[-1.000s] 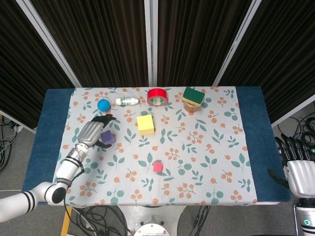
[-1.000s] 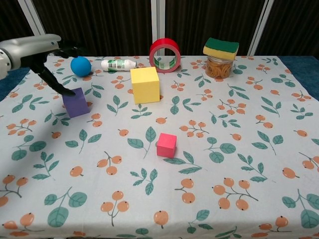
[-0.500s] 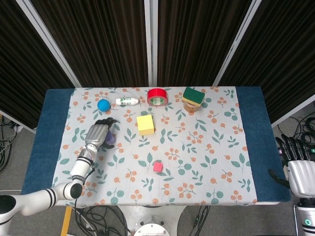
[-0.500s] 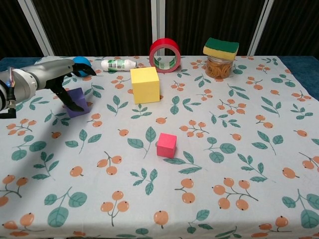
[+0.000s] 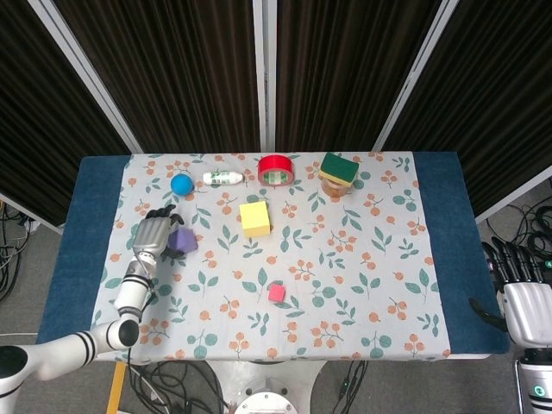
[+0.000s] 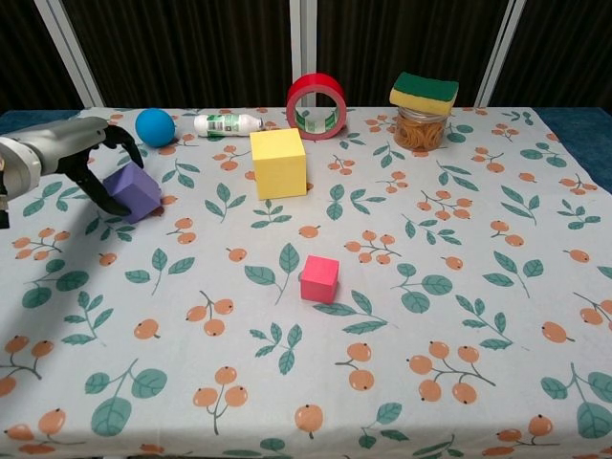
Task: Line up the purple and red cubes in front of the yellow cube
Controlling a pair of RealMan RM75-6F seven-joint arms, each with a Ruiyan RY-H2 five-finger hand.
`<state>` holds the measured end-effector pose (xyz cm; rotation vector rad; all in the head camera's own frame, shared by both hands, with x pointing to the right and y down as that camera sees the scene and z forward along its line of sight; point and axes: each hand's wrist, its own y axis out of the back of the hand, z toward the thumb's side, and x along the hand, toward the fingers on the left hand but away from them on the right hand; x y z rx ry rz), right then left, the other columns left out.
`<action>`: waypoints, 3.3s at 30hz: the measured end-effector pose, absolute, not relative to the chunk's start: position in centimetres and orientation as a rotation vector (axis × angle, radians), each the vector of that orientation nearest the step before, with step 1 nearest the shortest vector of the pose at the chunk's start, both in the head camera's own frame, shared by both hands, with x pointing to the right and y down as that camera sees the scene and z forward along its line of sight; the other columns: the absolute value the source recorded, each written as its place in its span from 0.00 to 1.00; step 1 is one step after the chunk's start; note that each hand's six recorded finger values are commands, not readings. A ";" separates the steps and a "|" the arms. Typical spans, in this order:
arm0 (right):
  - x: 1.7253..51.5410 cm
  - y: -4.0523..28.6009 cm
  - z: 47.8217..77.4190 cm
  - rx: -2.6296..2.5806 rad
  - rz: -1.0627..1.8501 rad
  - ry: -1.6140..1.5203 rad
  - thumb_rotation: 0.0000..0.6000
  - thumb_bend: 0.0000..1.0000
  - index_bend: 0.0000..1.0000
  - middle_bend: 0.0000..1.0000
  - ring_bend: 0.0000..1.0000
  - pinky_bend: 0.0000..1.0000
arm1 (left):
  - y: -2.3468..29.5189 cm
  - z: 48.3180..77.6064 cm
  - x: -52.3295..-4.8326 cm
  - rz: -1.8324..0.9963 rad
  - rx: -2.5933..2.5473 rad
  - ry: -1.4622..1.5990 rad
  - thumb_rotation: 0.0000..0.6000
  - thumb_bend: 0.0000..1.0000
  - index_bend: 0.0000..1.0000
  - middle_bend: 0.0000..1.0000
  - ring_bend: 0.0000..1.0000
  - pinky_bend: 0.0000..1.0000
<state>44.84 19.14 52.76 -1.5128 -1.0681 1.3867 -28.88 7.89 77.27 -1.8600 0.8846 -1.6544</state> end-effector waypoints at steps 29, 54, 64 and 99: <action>45.4 19.4 52.7 -1.509 1.397 -1.089 1.00 0.10 0.00 0.03 0.00 0.05 | 7.5 77.2 -27.3 -1.614 -1.891 0.891 1.00 0.24 0.59 0.26 0.15 0.15; 46.2 20.1 52.1 -1.499 1.397 -1.111 1.00 0.10 0.00 0.03 0.00 0.05 | 8.5 71.3 -15.2 -1.240 -2.045 0.783 1.00 0.24 0.59 0.27 0.15 0.15; 46.3 20.0 51.9 -1.492 1.402 -1.110 1.00 0.10 0.00 0.03 0.00 0.05 | 8.2 72.2 -10.7 -1.228 -2.024 0.691 1.00 0.24 0.59 0.27 0.15 0.15; 46.8 20.4 51.8 -1.497 1.422 -1.117 1.00 0.11 0.00 0.03 0.00 0.05 | 8.5 75.2 -7.7 -1.268 -1.937 0.613 1.00 0.23 0.57 0.26 0.15 0.15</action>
